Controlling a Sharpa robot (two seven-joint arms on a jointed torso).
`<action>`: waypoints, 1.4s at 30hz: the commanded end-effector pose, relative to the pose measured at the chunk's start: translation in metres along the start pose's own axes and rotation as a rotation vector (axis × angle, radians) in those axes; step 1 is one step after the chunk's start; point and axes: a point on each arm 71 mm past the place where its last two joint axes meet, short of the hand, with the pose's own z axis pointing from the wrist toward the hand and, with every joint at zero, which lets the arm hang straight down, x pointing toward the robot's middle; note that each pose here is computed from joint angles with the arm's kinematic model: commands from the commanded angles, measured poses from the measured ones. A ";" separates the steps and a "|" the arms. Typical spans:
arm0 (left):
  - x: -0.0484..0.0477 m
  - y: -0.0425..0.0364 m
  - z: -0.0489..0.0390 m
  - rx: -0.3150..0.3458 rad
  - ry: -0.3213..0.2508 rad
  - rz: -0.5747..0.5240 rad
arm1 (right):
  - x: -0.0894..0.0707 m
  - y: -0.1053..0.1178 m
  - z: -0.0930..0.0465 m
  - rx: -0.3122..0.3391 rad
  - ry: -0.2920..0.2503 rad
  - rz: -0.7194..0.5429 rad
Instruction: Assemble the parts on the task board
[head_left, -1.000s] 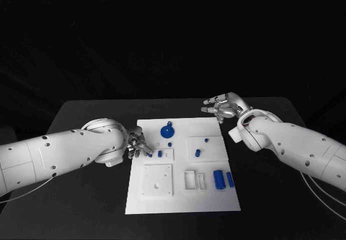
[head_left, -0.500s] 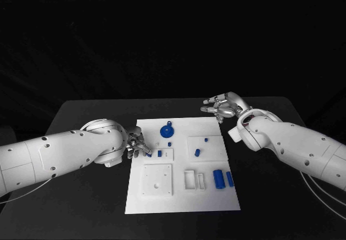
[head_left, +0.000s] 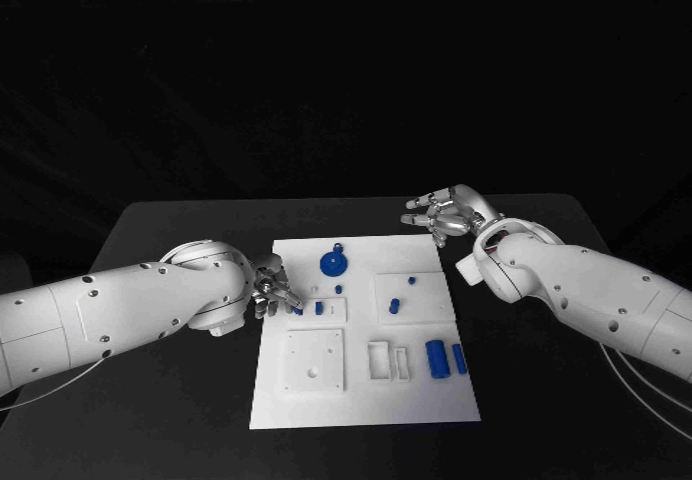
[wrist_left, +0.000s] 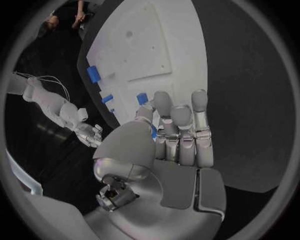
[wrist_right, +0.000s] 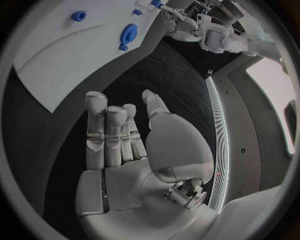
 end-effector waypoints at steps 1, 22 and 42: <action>0.0097 -0.0057 0.0017 0.030 0.018 -0.029 | 0.001 0.001 0.000 -0.011 0.013 0.001; 0.0089 -0.0058 0.0029 0.030 0.014 -0.045 | 0.001 0.001 0.000 -0.011 0.013 0.001; 0.0081 -0.0072 0.0036 0.032 0.005 -0.049 | 0.001 0.001 0.000 -0.011 0.012 0.001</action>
